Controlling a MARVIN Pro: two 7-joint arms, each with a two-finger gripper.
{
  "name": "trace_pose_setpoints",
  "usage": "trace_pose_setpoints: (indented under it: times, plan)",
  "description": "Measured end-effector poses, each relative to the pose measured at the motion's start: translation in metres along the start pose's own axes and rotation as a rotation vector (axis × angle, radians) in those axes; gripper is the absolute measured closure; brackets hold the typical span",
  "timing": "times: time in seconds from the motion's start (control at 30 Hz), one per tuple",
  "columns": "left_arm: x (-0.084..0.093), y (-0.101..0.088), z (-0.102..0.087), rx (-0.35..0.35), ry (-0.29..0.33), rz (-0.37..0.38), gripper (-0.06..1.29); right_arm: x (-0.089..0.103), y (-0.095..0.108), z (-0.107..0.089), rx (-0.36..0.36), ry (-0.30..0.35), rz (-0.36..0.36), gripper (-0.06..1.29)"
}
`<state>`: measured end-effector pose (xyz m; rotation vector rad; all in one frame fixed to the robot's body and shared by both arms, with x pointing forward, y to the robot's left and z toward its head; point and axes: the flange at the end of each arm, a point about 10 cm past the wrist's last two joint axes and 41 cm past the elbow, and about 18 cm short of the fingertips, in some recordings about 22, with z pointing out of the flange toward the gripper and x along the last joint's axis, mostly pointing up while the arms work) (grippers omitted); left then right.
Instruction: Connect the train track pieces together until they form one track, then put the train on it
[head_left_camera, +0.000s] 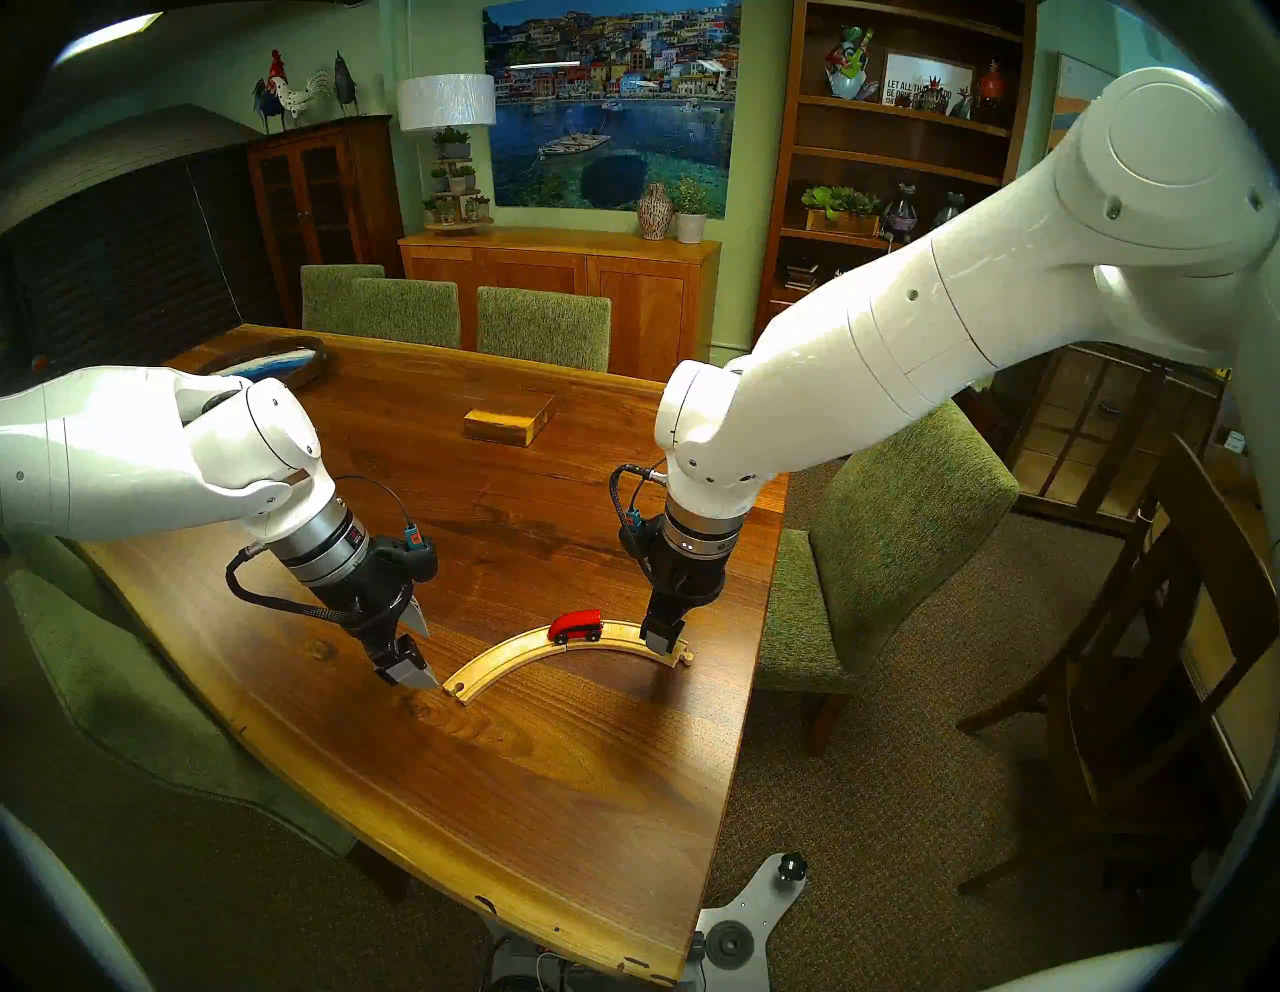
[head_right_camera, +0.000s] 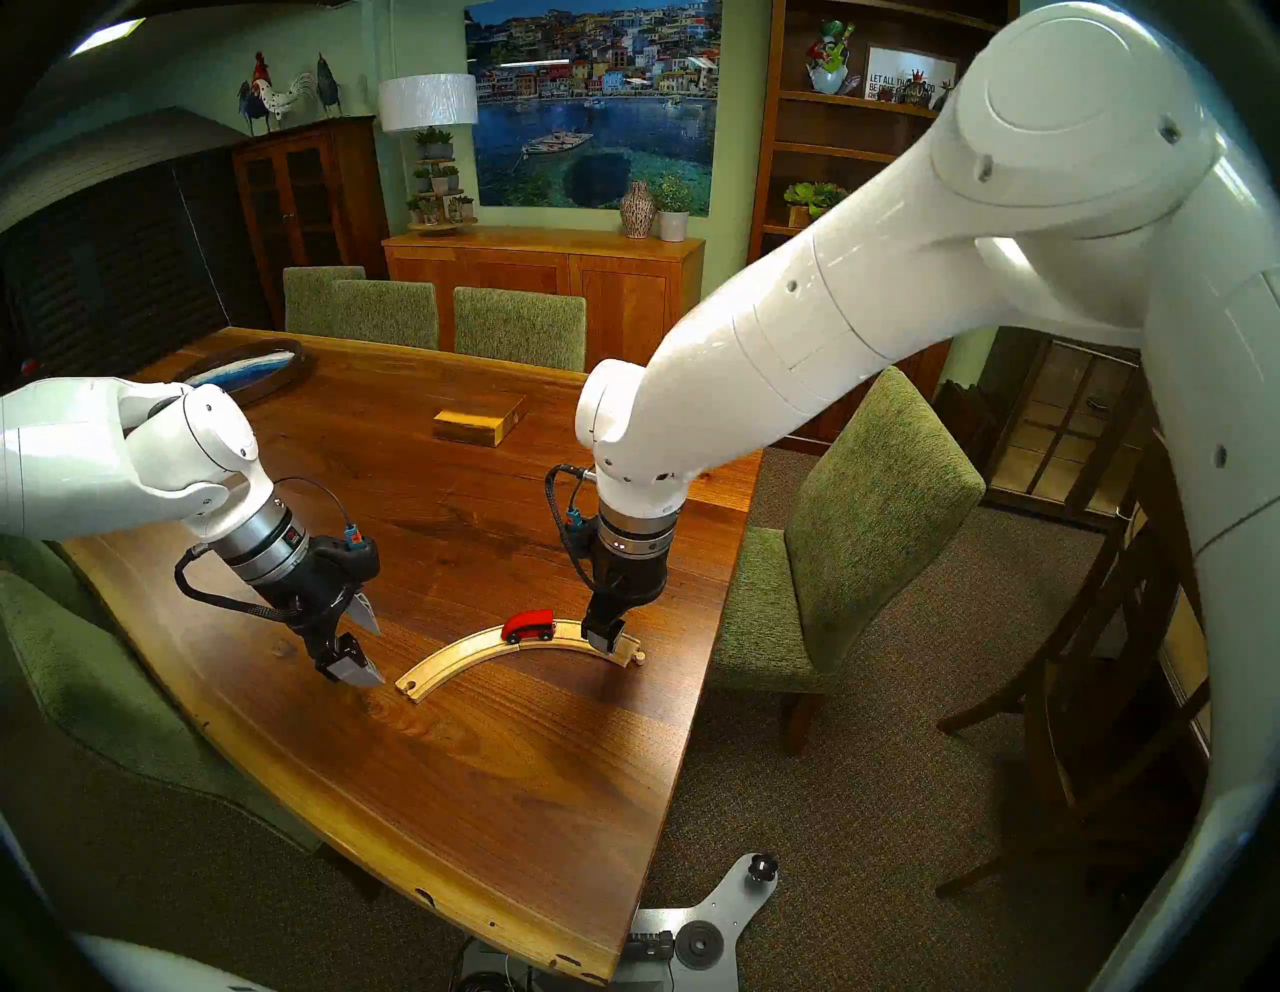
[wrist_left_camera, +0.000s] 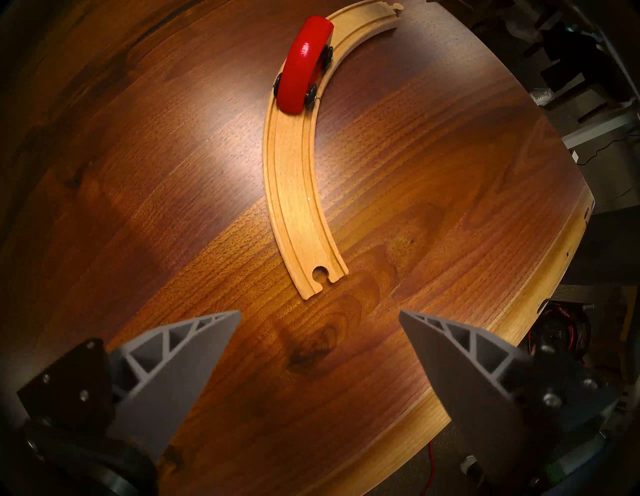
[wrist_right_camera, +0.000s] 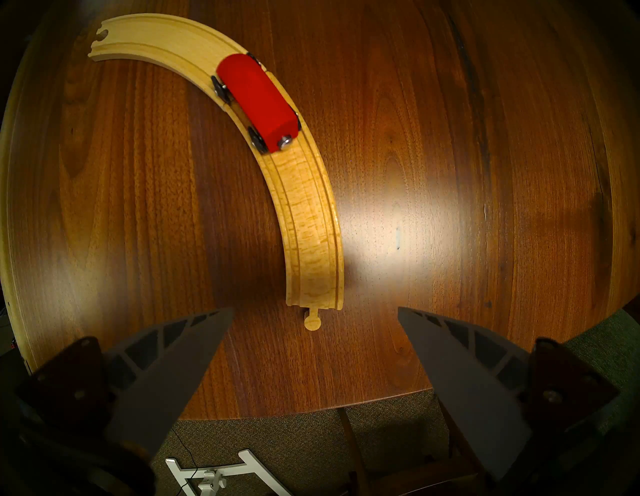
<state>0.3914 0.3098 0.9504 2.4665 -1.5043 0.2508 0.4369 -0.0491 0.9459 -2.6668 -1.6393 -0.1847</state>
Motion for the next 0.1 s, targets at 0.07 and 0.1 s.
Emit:
trace_pose_setpoints:
  times: [0.07, 0.1]
  plan:
    - [0.0005, 0.0000, -0.0001, -0.001, -0.002, 0.000, 0.02, 0.0000, 0.0000, 0.0000, 0.000, 0.000, 0.000, 0.01]
    - [0.0006, -0.0001, -0.0002, -0.002, -0.003, -0.001, 0.02, 0.0000, 0.0000, 0.0000, 0.000, 0.000, 0.000, 0.01]
